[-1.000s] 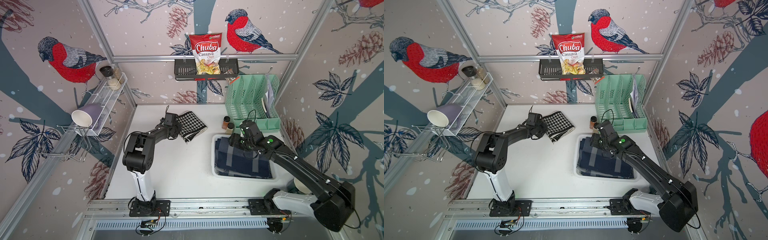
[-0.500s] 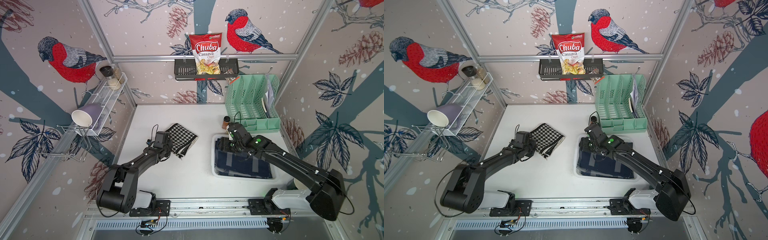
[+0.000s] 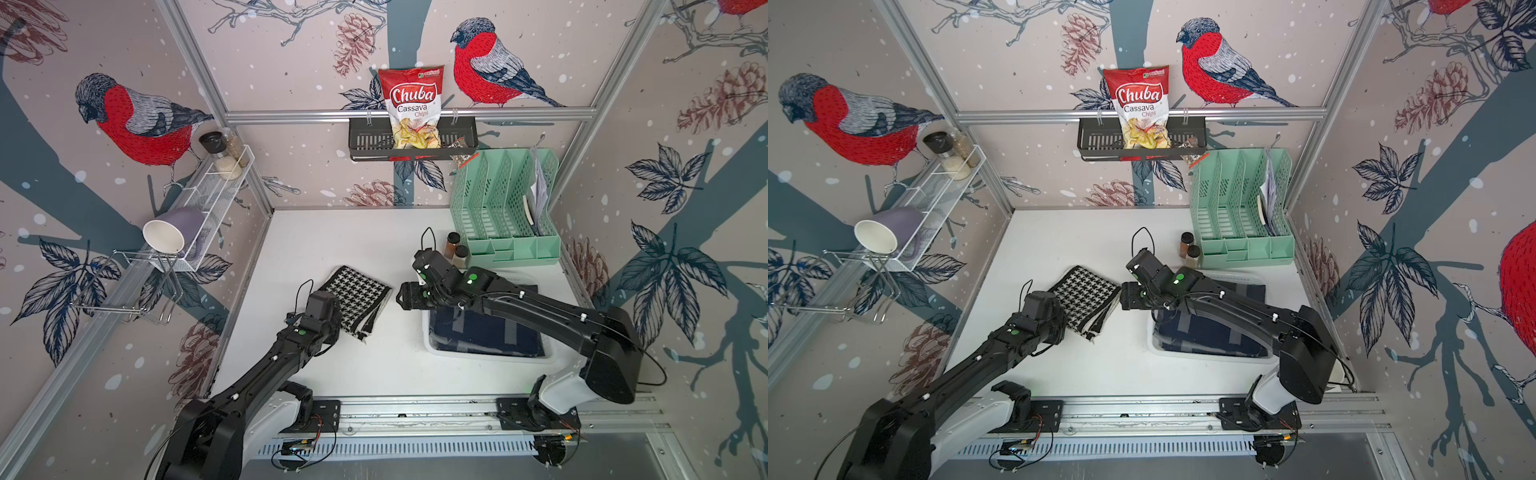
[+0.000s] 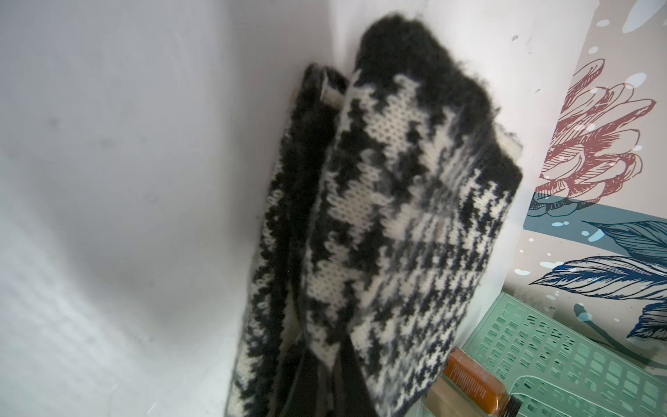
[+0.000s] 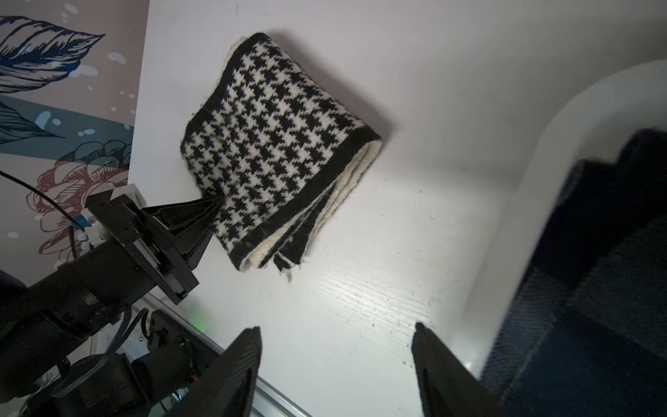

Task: Put the folded scarf in the basket
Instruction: Pick up the scarf at the center of the board.

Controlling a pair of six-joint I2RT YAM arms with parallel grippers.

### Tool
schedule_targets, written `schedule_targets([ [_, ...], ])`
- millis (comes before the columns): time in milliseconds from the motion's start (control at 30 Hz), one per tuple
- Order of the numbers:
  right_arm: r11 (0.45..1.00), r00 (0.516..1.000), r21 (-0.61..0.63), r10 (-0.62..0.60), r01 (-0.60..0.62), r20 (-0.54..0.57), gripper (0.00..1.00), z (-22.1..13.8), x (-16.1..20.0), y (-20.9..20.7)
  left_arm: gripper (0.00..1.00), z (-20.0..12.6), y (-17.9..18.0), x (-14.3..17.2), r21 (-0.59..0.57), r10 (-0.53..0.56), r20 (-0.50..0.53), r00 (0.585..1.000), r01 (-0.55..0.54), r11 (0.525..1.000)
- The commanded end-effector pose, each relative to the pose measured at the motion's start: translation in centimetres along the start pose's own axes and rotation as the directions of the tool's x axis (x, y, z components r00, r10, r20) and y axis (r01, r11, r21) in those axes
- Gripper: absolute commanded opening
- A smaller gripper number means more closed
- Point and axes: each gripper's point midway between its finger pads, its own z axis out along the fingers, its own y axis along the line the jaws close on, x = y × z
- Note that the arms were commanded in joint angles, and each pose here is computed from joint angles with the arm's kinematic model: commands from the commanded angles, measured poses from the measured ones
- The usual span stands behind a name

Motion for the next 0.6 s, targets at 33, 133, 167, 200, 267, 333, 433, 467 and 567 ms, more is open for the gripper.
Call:
schedule_targets([
  [33,0.998,0.997,-0.046,0.051,-0.053,-0.049,0.81,2.0,0.6,2.3,0.08,-0.6,1.8,0.6,-0.038,-0.031,-0.004,1.000,0.031,0.999],
  [133,0.994,0.993,-0.052,0.089,-0.093,-0.073,0.86,3.0,0.7,3.3,0.15,-0.9,2.2,1.7,-0.032,-0.030,-0.041,0.999,0.029,0.999],
  [167,0.993,0.991,-0.048,0.107,-0.111,-0.081,0.88,3.4,0.6,3.4,0.20,-1.2,2.1,1.9,-0.027,-0.025,-0.043,0.999,0.024,0.999],
  [200,0.991,0.989,-0.044,0.123,-0.127,-0.087,0.89,3.7,0.6,3.5,0.27,-1.5,1.9,2.0,-0.022,-0.019,-0.045,0.999,0.018,1.000],
  [267,0.985,0.982,-0.036,0.162,-0.166,-0.100,0.94,4.5,0.6,3.6,0.43,-2.3,1.3,2.3,-0.010,-0.011,-0.045,0.999,0.011,1.000],
  [333,0.977,0.973,-0.039,0.203,-0.208,-0.113,0.97,5.2,0.7,3.8,0.53,-3.2,0.5,2.5,0.000,-0.001,-0.040,0.999,0.001,1.000],
  [433,0.957,0.949,-0.031,0.280,-0.287,-0.143,1.00,6.7,1.2,3.5,0.60,-4.7,-0.9,3.1,0.019,0.027,-0.035,0.999,-0.026,0.999],
  [467,0.951,0.941,-0.030,0.299,-0.307,-0.156,1.00,7.2,1.4,3.6,0.61,-5.3,-1.6,3.3,0.032,0.040,-0.028,0.999,-0.039,0.999],
  [567,0.939,0.926,-0.041,0.329,-0.342,-0.185,1.00,8.5,2.0,4.1,0.62,-7.1,-3.5,3.5,0.056,0.089,0.008,0.996,-0.089,0.994],
])
